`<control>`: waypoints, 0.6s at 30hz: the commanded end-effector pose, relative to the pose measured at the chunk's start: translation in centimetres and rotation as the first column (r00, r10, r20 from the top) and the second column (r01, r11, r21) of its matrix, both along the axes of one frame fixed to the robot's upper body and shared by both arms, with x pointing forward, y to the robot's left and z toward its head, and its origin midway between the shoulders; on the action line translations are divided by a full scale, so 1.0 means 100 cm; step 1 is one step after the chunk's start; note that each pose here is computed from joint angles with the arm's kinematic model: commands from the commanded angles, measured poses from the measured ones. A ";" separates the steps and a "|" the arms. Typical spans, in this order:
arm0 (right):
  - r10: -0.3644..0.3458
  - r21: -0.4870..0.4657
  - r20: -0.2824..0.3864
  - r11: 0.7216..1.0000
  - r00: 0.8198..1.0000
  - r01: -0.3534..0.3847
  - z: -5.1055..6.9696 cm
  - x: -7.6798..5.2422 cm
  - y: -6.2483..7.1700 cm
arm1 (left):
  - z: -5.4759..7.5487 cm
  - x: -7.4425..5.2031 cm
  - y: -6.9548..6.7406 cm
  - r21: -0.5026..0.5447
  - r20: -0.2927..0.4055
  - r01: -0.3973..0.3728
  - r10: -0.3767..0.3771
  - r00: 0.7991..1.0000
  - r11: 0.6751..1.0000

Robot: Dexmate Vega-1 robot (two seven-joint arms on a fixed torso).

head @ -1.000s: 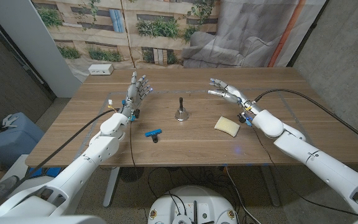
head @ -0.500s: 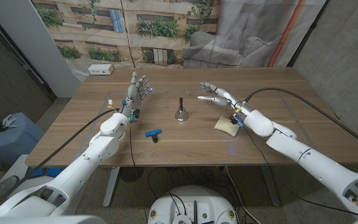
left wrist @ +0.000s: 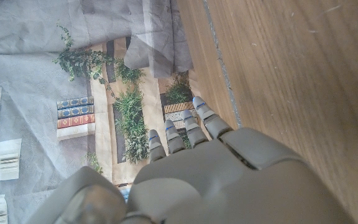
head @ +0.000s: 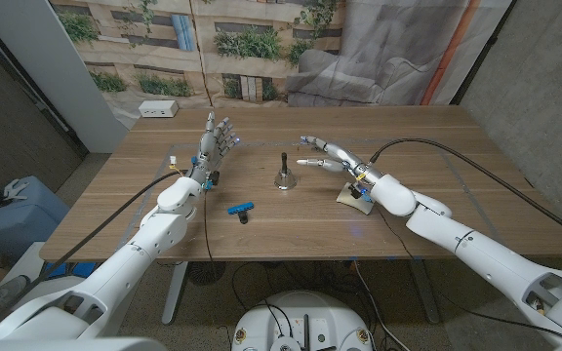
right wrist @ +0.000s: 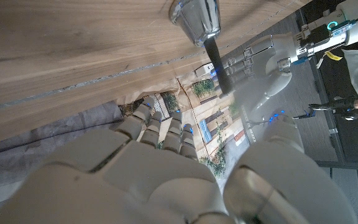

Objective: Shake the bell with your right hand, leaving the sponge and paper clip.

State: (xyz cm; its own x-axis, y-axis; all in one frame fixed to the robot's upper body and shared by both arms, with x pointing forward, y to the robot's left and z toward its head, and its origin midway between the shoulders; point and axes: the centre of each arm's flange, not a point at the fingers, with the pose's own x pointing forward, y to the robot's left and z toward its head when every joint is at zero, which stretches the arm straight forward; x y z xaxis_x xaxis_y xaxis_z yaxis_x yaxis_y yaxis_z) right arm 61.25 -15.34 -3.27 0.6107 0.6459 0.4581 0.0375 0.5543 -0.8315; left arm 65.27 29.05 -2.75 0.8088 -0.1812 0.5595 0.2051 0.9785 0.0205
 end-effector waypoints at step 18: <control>-0.022 0.028 0.069 0.999 0.997 0.020 -0.016 0.019 0.041 | 0.000 0.000 0.000 0.000 0.000 0.000 0.000 1.000 1.000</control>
State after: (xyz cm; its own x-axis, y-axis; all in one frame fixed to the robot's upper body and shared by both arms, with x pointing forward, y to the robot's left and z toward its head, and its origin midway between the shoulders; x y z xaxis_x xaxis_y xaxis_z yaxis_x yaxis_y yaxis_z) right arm 62.22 -12.26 -4.65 0.5830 0.6551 0.4806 0.0764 0.5447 -0.8351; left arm 65.27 29.06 -2.75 0.8089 -0.1812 0.5593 0.2050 0.9785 0.0205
